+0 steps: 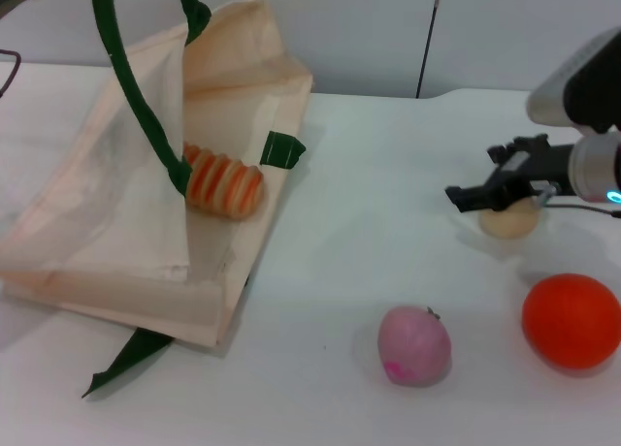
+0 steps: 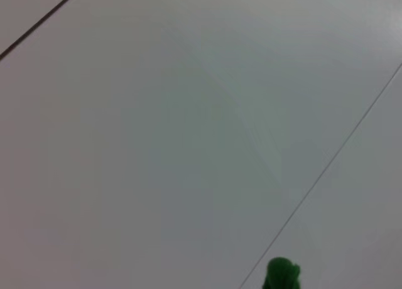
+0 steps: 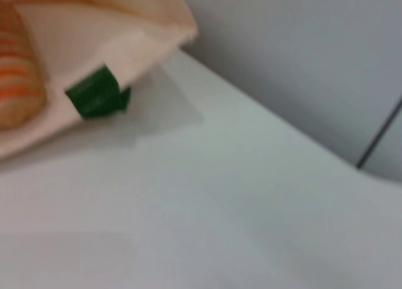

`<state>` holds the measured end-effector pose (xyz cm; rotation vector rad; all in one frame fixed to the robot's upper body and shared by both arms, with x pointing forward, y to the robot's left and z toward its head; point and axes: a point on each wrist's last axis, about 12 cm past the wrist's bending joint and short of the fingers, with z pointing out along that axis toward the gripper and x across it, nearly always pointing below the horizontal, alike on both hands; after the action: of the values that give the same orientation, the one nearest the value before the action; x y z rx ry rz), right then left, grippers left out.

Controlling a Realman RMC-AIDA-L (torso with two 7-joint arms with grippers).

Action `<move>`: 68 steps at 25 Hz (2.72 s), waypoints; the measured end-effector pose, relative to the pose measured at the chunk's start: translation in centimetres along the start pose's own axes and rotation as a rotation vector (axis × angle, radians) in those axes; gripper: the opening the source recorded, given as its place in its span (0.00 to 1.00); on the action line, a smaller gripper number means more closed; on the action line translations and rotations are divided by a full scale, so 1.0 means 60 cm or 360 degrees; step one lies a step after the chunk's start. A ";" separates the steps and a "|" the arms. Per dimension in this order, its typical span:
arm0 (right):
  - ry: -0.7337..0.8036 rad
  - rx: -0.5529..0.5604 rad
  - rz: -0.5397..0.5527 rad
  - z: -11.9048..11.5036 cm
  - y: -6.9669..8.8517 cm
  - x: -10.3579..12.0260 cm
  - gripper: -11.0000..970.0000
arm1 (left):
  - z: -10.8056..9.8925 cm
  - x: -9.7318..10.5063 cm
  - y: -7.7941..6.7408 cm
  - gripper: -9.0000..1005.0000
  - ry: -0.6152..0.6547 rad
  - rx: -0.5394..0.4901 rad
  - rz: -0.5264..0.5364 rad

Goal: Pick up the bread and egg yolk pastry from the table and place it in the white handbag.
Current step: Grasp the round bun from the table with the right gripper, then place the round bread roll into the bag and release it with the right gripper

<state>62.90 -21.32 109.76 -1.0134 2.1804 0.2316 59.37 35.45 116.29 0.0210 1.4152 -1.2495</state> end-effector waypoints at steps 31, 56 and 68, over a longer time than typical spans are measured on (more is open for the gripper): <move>0.0213 0.0006 0.0072 0.003 -0.026 0.052 0.78 | -0.005 0.001 0.006 0.14 0.0004 -0.0052 0.0002; -0.0186 -0.0325 -0.0665 0.083 0.159 -0.198 0.69 | 0.085 0.033 -0.026 0.14 0.0186 0.0207 -0.0071; -0.0346 -0.0080 -0.0692 0.096 0.151 -0.237 0.68 | 0.118 0.058 -0.052 0.14 0.0261 0.0375 -0.0114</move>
<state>65.63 -4.18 113.92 -1.3914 1.7194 0.1826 61.28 27.30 117.61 0.2403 1.4106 -1.4968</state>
